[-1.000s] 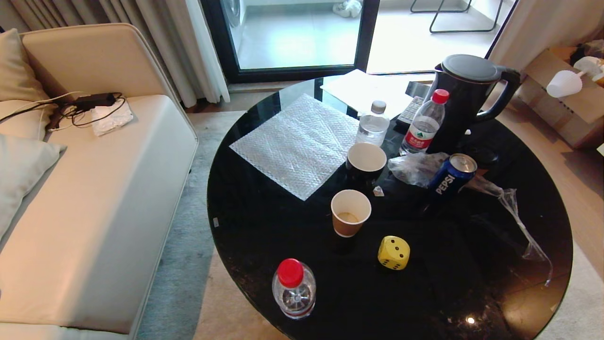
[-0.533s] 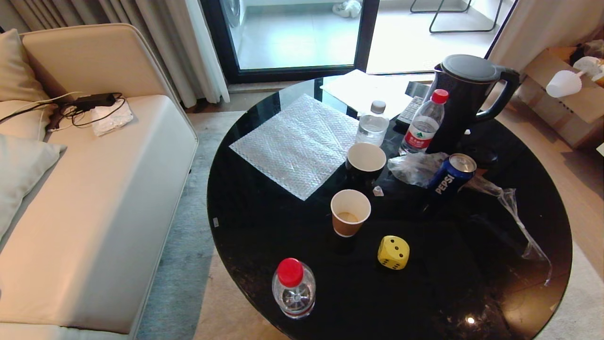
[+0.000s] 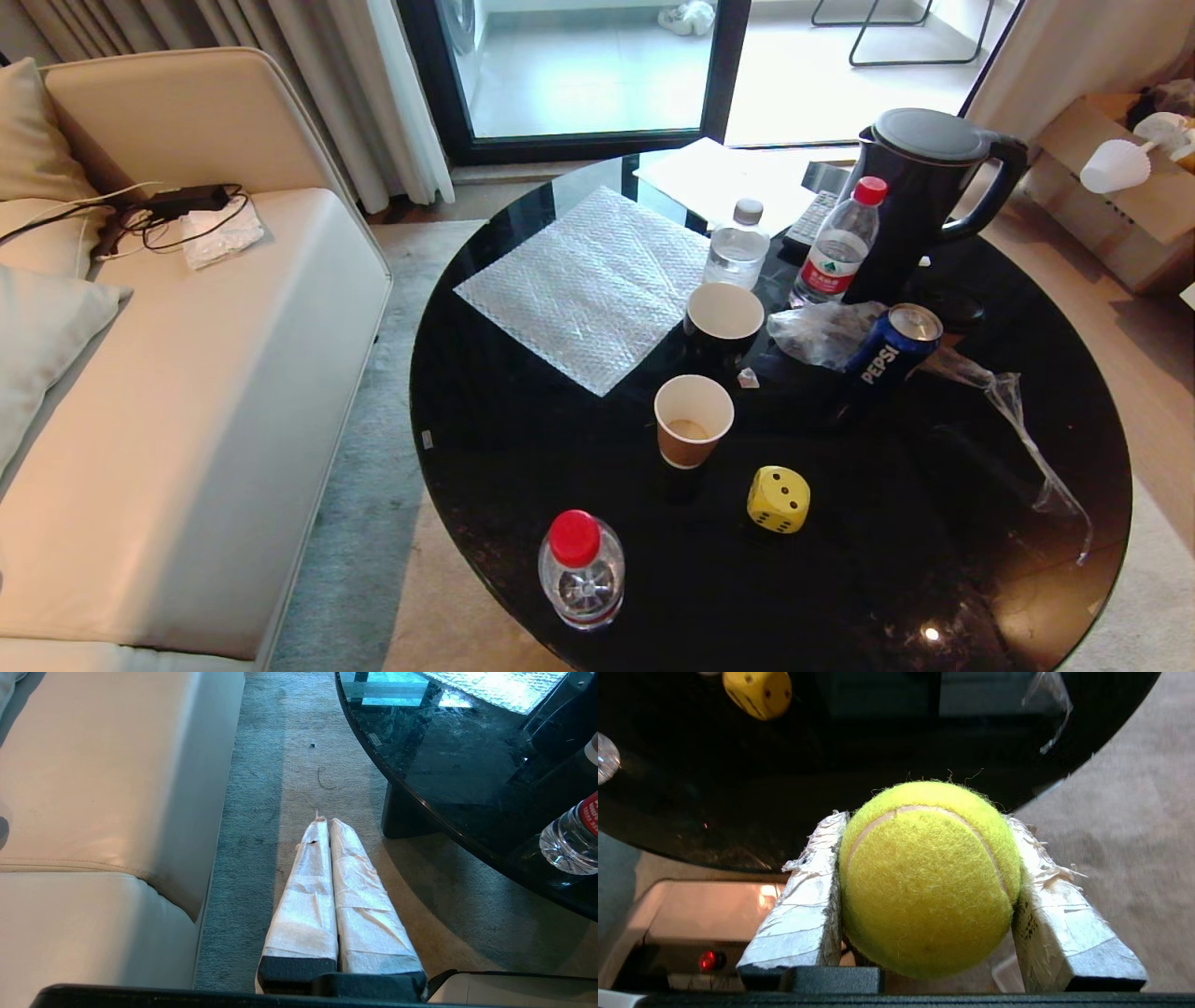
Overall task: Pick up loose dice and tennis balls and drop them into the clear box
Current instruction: Put the ball in the box
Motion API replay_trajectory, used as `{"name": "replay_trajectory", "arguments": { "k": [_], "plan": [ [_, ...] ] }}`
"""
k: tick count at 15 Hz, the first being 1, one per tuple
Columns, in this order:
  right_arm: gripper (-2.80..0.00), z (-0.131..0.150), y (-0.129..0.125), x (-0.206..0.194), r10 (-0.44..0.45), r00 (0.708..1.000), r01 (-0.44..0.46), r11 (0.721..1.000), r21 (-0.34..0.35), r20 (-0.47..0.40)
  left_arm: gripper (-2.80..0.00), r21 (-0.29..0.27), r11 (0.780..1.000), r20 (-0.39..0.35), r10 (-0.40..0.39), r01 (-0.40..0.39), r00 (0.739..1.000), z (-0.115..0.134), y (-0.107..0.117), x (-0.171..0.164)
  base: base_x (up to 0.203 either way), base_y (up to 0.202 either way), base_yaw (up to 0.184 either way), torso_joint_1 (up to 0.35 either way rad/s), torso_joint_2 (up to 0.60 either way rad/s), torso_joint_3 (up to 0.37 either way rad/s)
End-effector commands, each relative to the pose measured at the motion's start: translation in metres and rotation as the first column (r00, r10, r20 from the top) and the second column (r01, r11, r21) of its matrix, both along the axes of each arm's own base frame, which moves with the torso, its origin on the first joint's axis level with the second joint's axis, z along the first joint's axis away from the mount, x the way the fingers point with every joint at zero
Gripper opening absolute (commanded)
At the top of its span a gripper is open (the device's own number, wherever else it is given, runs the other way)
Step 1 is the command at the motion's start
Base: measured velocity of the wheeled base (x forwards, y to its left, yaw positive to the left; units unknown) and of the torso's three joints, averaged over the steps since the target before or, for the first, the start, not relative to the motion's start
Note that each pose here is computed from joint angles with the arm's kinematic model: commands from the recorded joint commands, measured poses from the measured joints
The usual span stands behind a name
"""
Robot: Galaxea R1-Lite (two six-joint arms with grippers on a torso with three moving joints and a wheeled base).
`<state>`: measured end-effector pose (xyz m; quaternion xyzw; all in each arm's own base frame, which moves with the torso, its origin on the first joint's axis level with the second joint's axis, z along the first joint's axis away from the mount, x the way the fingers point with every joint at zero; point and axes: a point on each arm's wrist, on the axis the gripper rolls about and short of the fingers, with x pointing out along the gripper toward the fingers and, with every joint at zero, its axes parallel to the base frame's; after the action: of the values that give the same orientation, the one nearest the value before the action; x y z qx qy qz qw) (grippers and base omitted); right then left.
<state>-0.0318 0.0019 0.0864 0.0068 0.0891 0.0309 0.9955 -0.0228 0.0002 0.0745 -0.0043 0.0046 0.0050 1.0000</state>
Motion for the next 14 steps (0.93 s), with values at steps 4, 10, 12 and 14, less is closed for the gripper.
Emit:
{"name": "replay_trajectory", "arguments": {
  "k": [4, 10, 12, 14],
  "plan": [
    [-2.80, -0.005, -0.001, 0.002, -0.046, 0.993, 0.055, 0.996, -0.076, 0.111, -2.80, -0.001, 1.000, -0.002, 0.001, -0.001, 1.000, 0.000, 0.000, 0.000, 0.000, 0.000, 0.000, 0.000, 0.00, 0.000],
    [-2.80, -0.005, -0.002, 0.003, -0.060, 0.991, 0.070, 0.994, -0.082, 0.122, -2.80, -0.001, 1.000, -0.002, 0.001, -0.001, 1.000, 0.000, 0.000, 0.000, 0.000, 0.000, 0.000, 0.000, 0.00, 0.000],
    [-2.80, -0.011, -0.002, 0.008, -0.055, 0.984, 0.067, 0.996, -0.066, 0.170, -2.80, -0.001, 1.000, 0.000, 0.001, -0.001, 1.000, 0.000, 0.000, 0.000, 0.000, 0.000, 0.000, 0.000, 0.00, 0.000],
    [-2.80, -0.011, -0.002, 0.008, -0.055, 0.985, 0.066, 0.996, -0.066, 0.161, -2.80, -0.001, 1.000, -0.002, 0.001, -0.001, 1.000, 0.000, 0.000, 0.000, 0.000, 0.000, 0.000, 0.000, 0.00, 0.000]
  ]
}}
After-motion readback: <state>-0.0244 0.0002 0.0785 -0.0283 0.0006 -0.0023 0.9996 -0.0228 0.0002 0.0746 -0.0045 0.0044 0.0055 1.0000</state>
